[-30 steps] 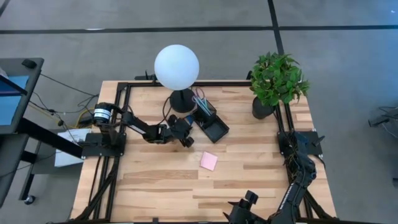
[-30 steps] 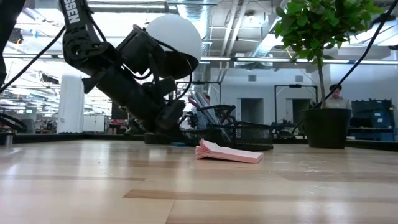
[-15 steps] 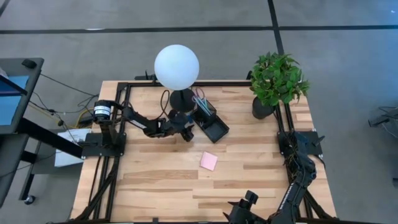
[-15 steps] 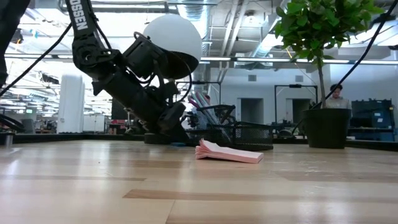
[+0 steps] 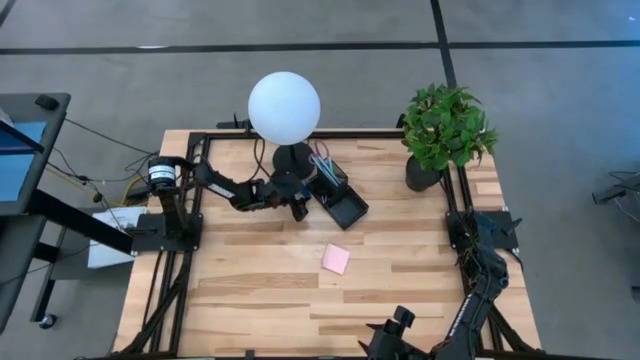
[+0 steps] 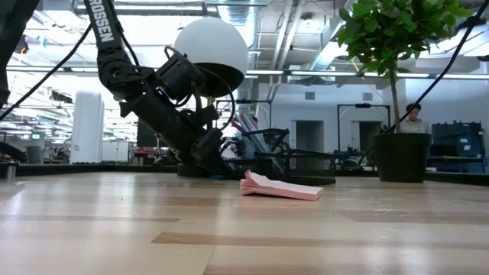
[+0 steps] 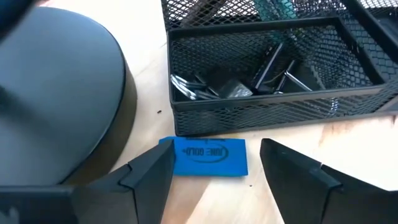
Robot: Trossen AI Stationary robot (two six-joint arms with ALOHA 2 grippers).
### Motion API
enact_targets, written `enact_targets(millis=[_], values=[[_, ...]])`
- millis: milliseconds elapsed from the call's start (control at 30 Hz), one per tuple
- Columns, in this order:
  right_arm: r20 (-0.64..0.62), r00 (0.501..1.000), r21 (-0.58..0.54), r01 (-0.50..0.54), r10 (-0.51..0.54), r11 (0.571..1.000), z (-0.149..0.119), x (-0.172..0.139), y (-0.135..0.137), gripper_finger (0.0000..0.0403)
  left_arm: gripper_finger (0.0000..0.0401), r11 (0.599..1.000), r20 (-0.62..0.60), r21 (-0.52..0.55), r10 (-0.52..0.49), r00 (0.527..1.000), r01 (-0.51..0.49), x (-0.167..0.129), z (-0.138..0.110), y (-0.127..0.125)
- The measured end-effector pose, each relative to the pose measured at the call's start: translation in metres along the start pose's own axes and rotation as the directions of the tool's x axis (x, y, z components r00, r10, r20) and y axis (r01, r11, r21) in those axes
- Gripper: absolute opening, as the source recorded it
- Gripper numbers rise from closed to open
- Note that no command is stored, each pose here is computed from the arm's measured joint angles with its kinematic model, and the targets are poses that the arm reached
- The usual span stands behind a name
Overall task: Pick and place office supplies into organizer
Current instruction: Put the blue eraser into the desk organizer
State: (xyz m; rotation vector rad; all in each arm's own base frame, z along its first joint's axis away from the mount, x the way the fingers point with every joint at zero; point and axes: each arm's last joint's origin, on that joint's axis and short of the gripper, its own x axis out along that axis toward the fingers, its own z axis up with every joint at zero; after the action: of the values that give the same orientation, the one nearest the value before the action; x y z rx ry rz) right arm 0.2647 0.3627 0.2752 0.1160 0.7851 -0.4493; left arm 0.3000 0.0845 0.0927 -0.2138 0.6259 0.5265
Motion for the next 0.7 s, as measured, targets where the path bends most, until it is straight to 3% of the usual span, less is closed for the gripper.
enact_targets(millis=[267,433,600,700], values=[[0.001,1.000,-0.001,0.000,0.000,1.000,0.000,0.000,0.000,0.0188,0.0238,0.998,-0.021,-0.051,-0.050,0.999,0.049,0.002,0.000,0.007],[0.001,1.000,-0.020,-0.002,0.002,1.000,0.000,0.000,0.000,0.0188,0.0238,0.995,-0.090,-0.073,-0.075,0.993,0.068,0.001,-0.006,0.001],[0.001,1.000,-0.020,-0.003,0.003,1.000,0.000,0.000,0.000,0.0188,0.0238,0.996,-0.097,-0.047,-0.074,0.993,0.069,-0.002,-0.010,-0.010],[0.001,1.000,-0.018,-0.005,0.005,1.000,0.000,0.000,0.001,0.0188,0.0238,0.993,-0.097,-0.087,-0.082,0.992,0.073,-0.003,-0.010,-0.013]])
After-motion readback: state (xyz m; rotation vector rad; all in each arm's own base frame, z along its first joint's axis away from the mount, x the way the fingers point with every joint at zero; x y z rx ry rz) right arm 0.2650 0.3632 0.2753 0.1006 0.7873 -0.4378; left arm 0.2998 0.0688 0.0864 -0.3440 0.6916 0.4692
